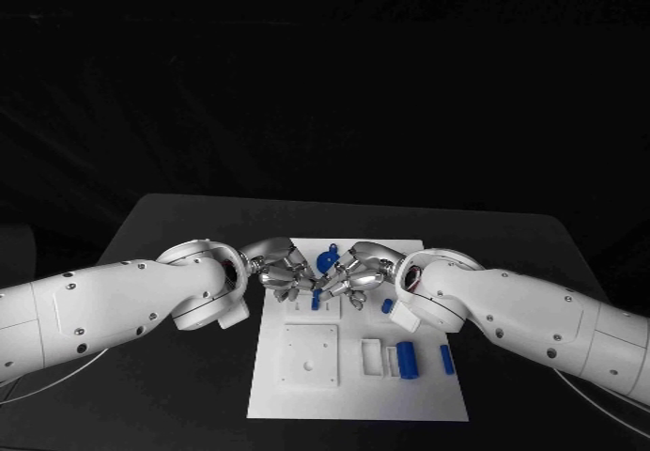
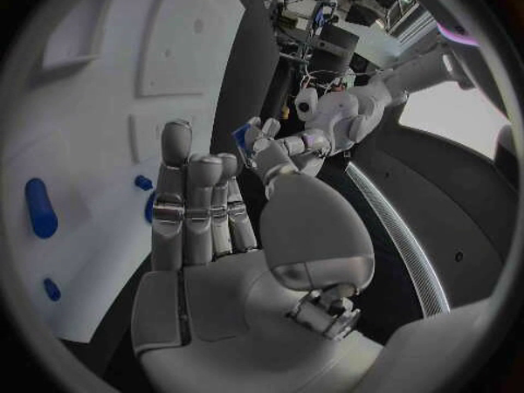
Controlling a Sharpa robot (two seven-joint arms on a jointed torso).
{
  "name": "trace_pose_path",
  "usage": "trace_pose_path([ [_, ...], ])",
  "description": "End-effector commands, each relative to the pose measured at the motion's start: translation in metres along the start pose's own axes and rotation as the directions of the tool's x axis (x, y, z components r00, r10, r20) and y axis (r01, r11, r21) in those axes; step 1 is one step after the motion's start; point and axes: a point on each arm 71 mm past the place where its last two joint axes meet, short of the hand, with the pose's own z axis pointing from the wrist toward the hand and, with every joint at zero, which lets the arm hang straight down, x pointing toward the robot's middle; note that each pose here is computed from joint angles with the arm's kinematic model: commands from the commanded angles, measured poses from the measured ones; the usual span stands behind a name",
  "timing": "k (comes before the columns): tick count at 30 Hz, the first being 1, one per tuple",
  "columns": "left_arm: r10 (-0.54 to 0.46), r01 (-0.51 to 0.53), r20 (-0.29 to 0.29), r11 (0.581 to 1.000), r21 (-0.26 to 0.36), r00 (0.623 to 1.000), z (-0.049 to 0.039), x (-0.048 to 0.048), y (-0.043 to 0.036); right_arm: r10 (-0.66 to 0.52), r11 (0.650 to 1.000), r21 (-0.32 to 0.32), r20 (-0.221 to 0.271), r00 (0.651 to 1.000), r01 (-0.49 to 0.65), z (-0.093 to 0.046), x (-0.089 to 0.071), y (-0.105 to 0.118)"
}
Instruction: Assemble the parts on the task board
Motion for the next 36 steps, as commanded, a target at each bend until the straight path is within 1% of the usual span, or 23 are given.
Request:
trace_pose_path([
  [1,-0.017,0.017,0.005,1.000,0.003,1.000,-0.0001,-0.0003,-0.0003,0.004,1.000,-0.012,-0.005,1.000,-0.004,-0.0003,0.0005,0.0012],
  [5,-0.018,0.018,0.012,1.000,-0.004,1.000,-0.0004,-0.0015,0.0011,0.006,1.000,-0.012,-0.014,1.000,-0.007,-0.0005,0.0010,0.0010],
  [10,-0.019,0.019,0.022,1.000,-0.010,1.000,-0.0008,-0.0028,0.0025,0.018,1.000,-0.010,-0.037,0.999,-0.018,-0.0011,0.0028,0.0011],
  [15,-0.019,0.020,0.031,1.000,-0.014,0.999,-0.0013,-0.0044,0.0041,0.046,0.999,-0.012,-0.055,0.997,-0.047,-0.0024,0.0042,0.0016],
  [25,-0.021,0.022,0.041,1.000,-0.018,0.999,-0.0020,-0.0055,0.0052,0.055,0.998,-0.007,-0.059,0.997,-0.055,-0.0035,0.0066,0.0034],
  [28,-0.022,0.022,0.041,1.000,-0.018,0.999,-0.0019,-0.0055,0.0051,0.039,0.999,-0.007,-0.047,0.998,-0.039,-0.0035,0.0065,0.0042],
  [36,-0.025,0.027,0.048,0.999,-0.030,0.999,-0.0037,-0.0075,0.0084,-0.031,0.999,-0.023,0.030,0.999,0.032,-0.0047,0.0015,0.0043],
])
